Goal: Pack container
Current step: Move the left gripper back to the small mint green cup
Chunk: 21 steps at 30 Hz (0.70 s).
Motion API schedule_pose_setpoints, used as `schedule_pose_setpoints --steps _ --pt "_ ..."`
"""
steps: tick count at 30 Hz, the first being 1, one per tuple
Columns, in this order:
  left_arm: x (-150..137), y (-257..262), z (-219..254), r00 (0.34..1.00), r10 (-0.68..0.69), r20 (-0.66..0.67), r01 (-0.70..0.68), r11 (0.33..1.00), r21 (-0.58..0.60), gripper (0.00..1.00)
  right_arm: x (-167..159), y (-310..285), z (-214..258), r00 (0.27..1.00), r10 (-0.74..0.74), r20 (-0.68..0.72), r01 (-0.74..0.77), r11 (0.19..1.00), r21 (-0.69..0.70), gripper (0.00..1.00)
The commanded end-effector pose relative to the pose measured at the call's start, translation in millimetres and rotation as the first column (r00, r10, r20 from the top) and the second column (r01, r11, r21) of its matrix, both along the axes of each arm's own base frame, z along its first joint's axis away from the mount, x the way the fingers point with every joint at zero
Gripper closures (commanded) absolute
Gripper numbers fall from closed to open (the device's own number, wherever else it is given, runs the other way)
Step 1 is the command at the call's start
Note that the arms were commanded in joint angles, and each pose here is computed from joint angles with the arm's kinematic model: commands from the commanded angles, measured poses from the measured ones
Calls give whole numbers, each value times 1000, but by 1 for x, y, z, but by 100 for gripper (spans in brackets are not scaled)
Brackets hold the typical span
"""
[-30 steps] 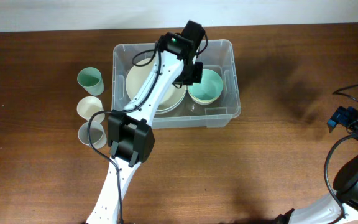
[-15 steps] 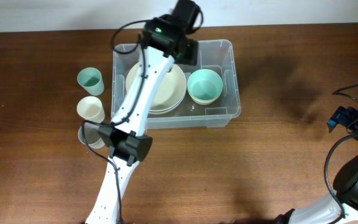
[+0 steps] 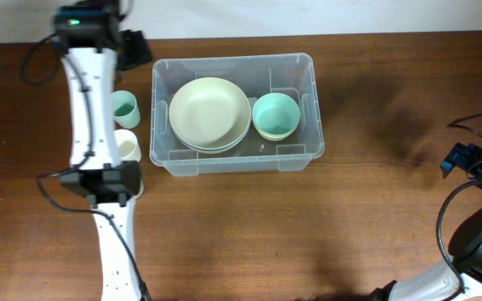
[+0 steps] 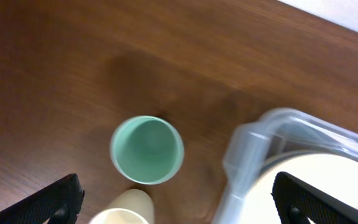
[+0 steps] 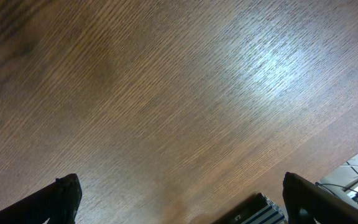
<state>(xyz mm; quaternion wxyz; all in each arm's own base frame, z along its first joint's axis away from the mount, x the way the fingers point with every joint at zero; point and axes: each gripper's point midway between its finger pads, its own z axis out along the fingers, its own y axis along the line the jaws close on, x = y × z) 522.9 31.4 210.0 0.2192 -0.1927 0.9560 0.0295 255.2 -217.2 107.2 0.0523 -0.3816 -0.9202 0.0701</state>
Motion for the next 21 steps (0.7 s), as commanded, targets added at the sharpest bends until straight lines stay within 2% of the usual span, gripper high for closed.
schedule_pose_setpoints --steps 1,6,12,21 --pt "-4 11 -10 999 -21 -35 18 995 -93 1 1 -4 9 1000 -7 20 8 1000 -26 2" --pt "-14 42 -36 991 37 -129 -51 993 -110 1 1 -4 9 1000 -7 20 8 1000 -26 1" --pt "-28 47 -76 963 49 -265 -80 991 -107 1 1 -4 9 1000 -7 20 8 1000 -25 1" --pt "-29 53 -100 949 63 -308 -102 988 -114 1 1 -4 9 1000 -7 20 8 1000 -26 1"
